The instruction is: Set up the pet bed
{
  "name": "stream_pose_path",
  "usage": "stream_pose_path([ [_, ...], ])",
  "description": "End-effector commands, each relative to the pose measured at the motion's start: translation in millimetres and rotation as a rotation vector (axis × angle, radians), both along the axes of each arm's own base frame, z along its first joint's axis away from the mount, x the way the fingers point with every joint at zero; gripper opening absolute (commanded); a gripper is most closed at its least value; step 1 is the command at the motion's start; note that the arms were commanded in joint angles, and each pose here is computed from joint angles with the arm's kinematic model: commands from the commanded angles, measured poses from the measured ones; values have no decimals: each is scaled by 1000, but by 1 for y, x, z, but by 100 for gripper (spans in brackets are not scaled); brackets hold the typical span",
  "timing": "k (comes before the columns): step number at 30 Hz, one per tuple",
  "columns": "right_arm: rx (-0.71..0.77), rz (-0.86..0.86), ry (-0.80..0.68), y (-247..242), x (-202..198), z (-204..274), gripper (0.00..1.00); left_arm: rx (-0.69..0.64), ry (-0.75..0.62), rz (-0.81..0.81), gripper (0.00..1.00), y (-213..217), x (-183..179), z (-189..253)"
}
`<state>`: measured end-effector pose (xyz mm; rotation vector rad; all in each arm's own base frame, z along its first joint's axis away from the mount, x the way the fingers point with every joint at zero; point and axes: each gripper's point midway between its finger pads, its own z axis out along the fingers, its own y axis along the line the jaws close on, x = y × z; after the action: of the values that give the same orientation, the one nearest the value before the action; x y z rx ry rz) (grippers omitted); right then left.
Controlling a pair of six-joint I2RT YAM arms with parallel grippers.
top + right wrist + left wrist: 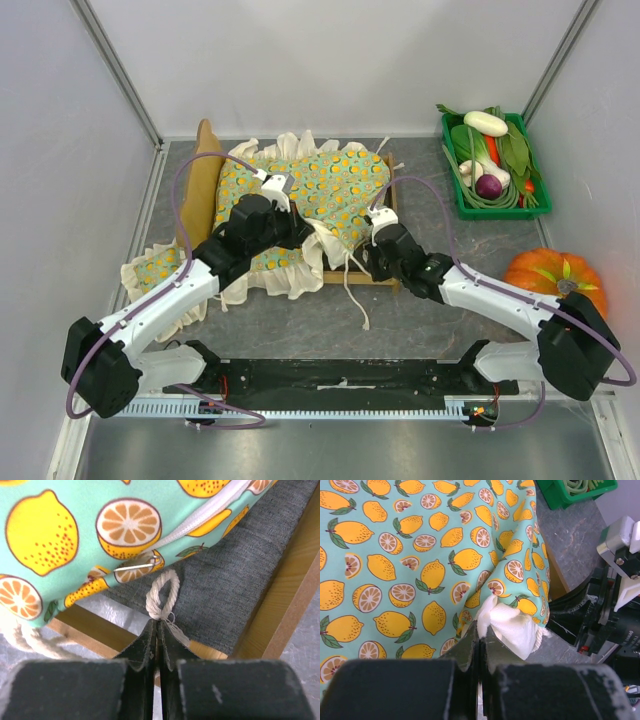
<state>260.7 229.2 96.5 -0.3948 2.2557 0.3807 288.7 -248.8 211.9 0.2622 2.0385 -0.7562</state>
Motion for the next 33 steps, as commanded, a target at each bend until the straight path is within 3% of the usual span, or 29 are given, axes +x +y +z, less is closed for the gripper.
stream_pose_path([
  [1,-87,49,137,-13,-29,0,16,-61,-73,50,2,5,12,32],
  [4,-84,-10,47,-27,-22,32,44,-65,-78,55,2,7,13,35],
  [6,-60,-44,-30,-34,-17,57,53,-70,-80,51,2,6,15,37],
  [11,19,57,-87,-20,-22,83,56,-75,-78,44,2,5,16,38],
  [25,155,332,-100,20,-47,77,69,-75,-83,33,2,4,18,43],
  [33,74,480,-99,35,-54,48,74,-80,-74,29,2,2,20,41],
])
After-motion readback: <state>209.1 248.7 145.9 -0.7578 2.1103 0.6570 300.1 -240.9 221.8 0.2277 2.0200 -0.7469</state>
